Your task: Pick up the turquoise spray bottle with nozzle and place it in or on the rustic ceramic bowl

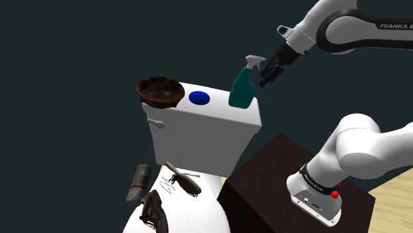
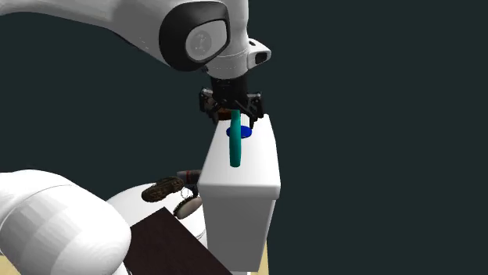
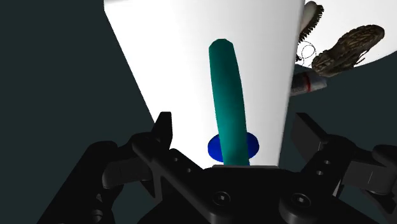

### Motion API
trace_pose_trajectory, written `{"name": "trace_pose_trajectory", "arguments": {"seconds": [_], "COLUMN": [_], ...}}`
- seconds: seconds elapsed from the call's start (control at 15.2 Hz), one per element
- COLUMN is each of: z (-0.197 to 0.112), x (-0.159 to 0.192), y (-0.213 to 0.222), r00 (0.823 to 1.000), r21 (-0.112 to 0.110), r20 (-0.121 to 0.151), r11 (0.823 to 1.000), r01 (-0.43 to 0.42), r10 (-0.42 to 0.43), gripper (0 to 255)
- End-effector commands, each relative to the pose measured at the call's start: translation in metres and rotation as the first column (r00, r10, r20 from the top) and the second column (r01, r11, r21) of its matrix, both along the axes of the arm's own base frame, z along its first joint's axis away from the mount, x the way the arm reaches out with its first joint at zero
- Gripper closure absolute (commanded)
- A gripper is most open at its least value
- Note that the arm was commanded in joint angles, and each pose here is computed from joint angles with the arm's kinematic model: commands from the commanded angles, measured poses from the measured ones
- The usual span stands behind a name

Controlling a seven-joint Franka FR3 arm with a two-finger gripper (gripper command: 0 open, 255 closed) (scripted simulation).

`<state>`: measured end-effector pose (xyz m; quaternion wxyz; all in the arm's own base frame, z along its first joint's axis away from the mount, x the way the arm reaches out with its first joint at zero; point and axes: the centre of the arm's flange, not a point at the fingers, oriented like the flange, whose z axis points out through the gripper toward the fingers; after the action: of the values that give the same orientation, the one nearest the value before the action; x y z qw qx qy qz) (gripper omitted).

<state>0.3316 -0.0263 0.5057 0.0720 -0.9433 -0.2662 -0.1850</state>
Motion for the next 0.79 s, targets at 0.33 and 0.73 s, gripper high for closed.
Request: {"name": "trace_pose_trajectory", "arguments": {"seconds": [0.33, 0.73], "z": [-0.032, -0.044], "x": [0.016, 0.02], "y": [0.007, 0.011], "r00": [0.981, 0.981], "r21": [0.037, 0.037], "r20": [0.114, 0.114], "r11": [0.987, 0.987], "r01": [-0.159, -0.159], "r10": [0.154, 0.154], "gripper": [0, 0]}}
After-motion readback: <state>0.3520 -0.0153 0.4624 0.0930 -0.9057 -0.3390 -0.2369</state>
